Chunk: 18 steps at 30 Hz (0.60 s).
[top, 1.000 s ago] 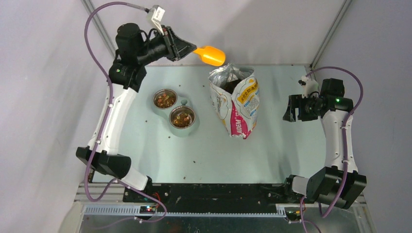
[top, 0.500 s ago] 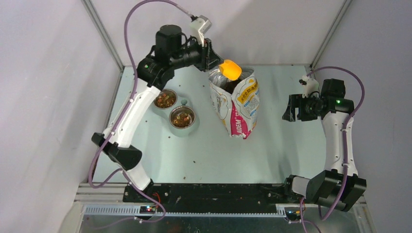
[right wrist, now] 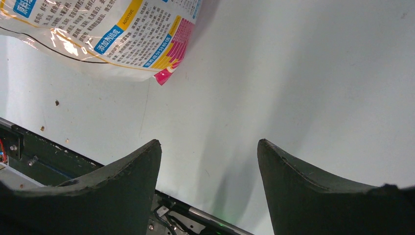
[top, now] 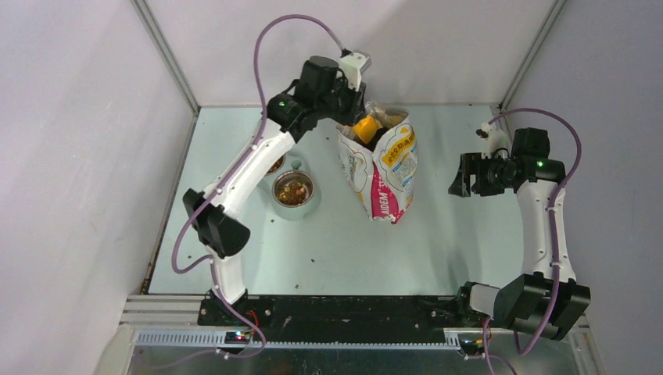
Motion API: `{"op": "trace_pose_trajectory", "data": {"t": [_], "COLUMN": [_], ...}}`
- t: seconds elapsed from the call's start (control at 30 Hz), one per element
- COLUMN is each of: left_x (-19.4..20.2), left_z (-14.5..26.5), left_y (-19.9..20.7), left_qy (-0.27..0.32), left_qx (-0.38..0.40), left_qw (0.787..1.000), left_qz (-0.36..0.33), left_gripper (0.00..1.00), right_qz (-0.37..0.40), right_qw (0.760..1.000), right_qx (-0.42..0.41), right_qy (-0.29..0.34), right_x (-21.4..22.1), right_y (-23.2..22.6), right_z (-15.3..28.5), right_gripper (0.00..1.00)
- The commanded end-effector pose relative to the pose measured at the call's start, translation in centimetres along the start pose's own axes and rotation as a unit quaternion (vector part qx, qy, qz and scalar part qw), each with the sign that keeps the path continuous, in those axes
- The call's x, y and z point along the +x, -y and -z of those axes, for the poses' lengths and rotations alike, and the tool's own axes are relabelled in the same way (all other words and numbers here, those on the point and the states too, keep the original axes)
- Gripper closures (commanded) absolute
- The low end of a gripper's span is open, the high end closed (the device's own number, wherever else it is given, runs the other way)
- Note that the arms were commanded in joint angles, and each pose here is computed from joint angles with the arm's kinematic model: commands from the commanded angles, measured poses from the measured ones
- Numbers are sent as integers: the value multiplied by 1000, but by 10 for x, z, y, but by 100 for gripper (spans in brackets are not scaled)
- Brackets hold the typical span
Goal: Serve the pet food
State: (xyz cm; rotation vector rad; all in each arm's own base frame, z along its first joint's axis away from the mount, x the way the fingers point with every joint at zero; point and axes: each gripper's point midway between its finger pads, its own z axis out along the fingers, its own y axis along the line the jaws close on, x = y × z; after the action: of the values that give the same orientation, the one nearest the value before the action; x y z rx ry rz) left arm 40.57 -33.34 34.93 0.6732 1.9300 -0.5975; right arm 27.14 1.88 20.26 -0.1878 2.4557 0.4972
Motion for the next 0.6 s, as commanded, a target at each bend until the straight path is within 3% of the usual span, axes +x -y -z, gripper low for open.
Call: {"op": "trace_pose_trajectory", "data": {"t": [0.0, 0.57], "left_x": [-4, 103], "left_z": [-14, -81], "left_y": [0, 5], "left_qy": [7, -123], "left_qx": [-24, -31], "left_qw": [999, 991], "left_qz": [-35, -47], "left_gripper": [100, 100], "right_qz": [3, -2], "right_qw": [1000, 1000], "right_qx": [-11, -21], "right_qy": [7, -3], "right_x": [-2, 4], "right_y": [-5, -7], "right_z": [0, -7], "right_gripper": [26, 26]}}
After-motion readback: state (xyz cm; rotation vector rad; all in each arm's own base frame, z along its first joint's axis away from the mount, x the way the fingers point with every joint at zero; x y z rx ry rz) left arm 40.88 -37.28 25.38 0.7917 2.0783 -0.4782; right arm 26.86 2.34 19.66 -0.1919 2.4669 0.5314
